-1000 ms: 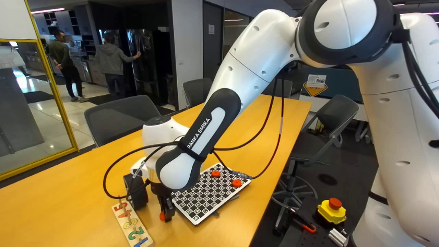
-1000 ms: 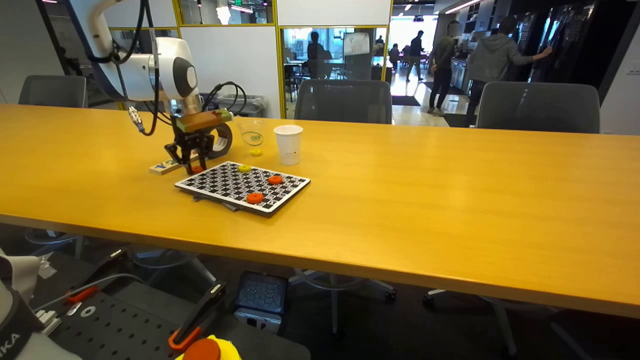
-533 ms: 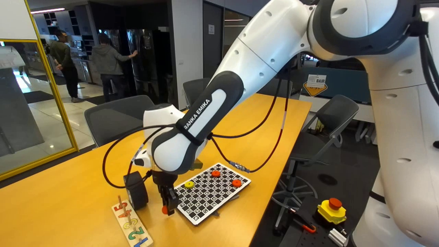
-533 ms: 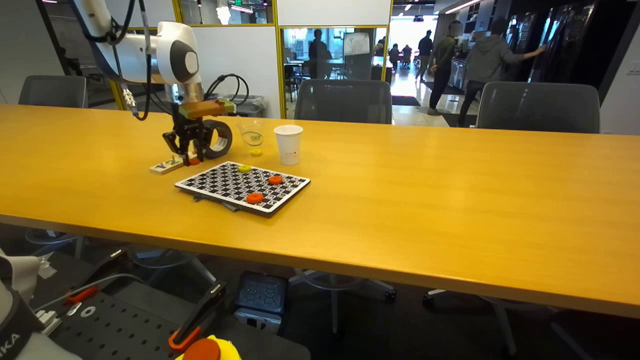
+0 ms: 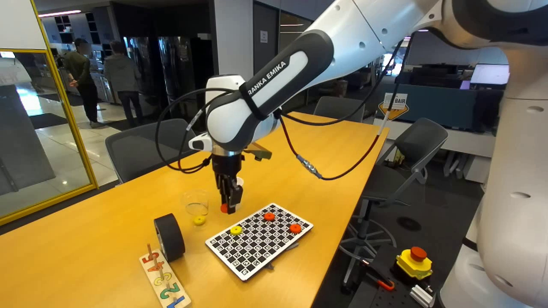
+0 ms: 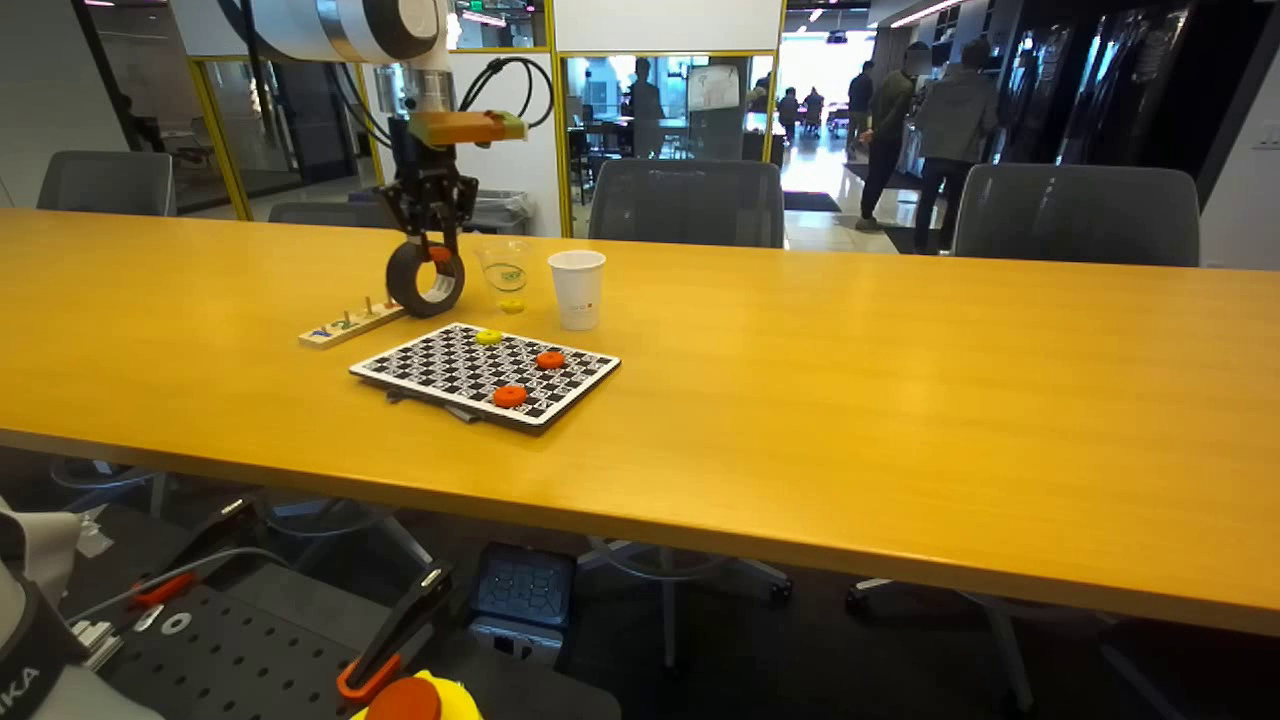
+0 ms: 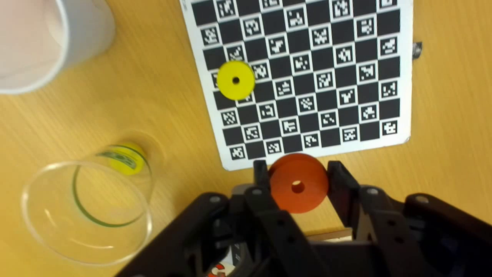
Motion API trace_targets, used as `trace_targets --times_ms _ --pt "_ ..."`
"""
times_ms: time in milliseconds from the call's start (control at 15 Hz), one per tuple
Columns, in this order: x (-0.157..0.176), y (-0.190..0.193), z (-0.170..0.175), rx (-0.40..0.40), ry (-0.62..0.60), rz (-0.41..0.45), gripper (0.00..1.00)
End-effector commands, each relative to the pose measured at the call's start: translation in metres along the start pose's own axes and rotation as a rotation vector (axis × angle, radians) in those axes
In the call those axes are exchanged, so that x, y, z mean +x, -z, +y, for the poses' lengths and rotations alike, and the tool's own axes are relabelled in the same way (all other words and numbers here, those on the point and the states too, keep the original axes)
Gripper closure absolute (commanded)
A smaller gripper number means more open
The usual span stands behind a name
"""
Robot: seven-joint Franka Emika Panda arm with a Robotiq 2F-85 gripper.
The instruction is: Divide the rings equally and put some in the clear cup and the rest in the white cup
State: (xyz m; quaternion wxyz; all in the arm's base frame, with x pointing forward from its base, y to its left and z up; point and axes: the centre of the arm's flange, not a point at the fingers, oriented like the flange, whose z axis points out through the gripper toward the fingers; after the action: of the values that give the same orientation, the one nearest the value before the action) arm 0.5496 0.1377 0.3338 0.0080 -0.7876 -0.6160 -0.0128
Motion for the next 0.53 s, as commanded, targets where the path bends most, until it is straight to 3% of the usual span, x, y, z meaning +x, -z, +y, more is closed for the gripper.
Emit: trace_targets --times_ms 0,467 --pt "-0.037 0.025 0.032 -0.002 -0.025 -0.002 0.79" --pt "-0.060 0.026 0.096 -0.052 -0.061 0.011 0.80"
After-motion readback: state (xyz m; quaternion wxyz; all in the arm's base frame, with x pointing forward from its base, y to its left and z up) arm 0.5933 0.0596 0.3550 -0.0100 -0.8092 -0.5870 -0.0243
